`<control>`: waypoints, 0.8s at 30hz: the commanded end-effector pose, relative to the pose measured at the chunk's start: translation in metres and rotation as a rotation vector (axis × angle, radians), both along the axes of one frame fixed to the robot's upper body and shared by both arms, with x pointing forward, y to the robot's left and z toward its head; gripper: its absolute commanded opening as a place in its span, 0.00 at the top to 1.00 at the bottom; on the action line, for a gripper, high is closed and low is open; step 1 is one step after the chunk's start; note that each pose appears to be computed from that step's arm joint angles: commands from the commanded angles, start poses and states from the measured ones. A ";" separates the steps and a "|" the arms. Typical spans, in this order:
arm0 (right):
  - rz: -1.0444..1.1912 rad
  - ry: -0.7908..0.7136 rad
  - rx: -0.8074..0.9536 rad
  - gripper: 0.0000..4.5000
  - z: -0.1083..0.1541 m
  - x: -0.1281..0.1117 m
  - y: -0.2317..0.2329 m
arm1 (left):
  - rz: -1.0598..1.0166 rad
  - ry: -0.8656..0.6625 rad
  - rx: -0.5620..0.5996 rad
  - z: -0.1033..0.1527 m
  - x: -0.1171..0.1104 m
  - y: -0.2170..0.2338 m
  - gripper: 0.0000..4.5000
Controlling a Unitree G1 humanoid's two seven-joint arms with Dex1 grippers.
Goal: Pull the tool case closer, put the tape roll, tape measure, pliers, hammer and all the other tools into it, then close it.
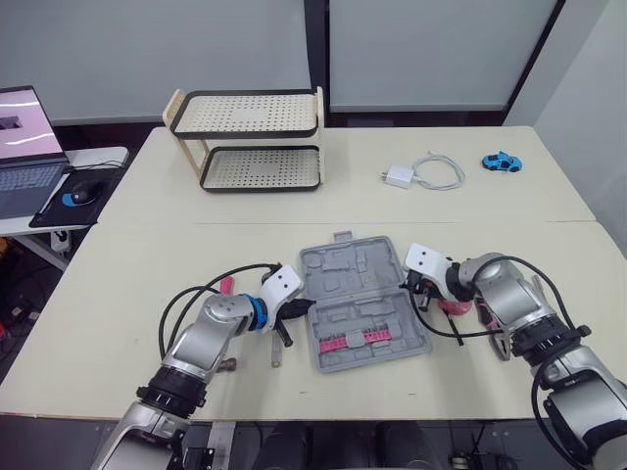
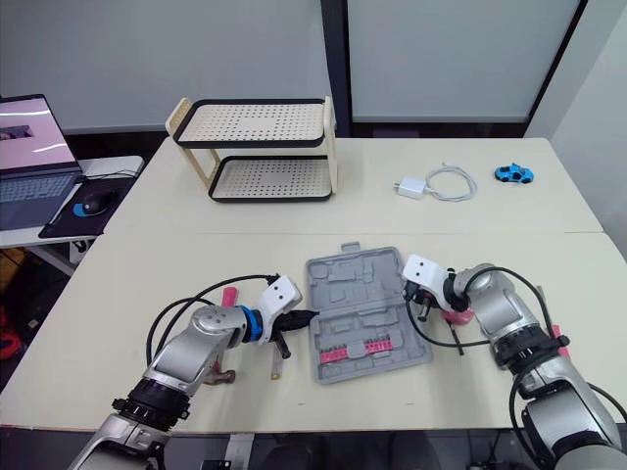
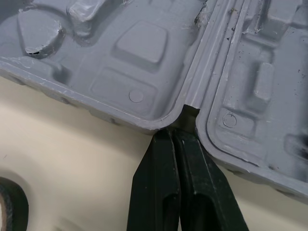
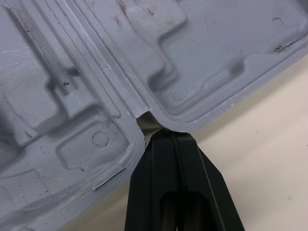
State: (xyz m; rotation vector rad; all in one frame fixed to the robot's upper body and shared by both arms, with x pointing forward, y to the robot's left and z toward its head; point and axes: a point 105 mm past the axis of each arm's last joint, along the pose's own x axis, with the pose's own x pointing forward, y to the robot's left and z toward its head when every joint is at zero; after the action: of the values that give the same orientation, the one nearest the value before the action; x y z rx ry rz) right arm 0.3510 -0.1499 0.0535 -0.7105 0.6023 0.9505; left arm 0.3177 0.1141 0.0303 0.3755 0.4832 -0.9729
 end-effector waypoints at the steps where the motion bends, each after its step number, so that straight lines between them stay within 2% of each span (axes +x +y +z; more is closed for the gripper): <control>1: 0.050 -0.013 0.061 1.00 0.013 -0.009 0.014 | -0.106 -0.006 -0.032 0.006 -0.009 -0.021 0.98; 11: -0.044 0.025 0.083 1.00 0.011 -0.038 0.001 | -0.168 0.020 -0.028 0.005 -0.020 -0.027 0.98; 24: -0.136 0.066 0.148 1.00 0.013 -0.075 0.003 | -0.244 0.073 -0.019 0.008 -0.050 -0.026 0.98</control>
State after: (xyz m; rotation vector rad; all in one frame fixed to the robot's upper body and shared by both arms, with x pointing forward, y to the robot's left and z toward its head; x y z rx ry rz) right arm 0.2809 -0.1615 0.0529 -0.5187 0.6901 0.8339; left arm 0.2766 0.1049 0.0257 0.3974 0.5611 -1.1487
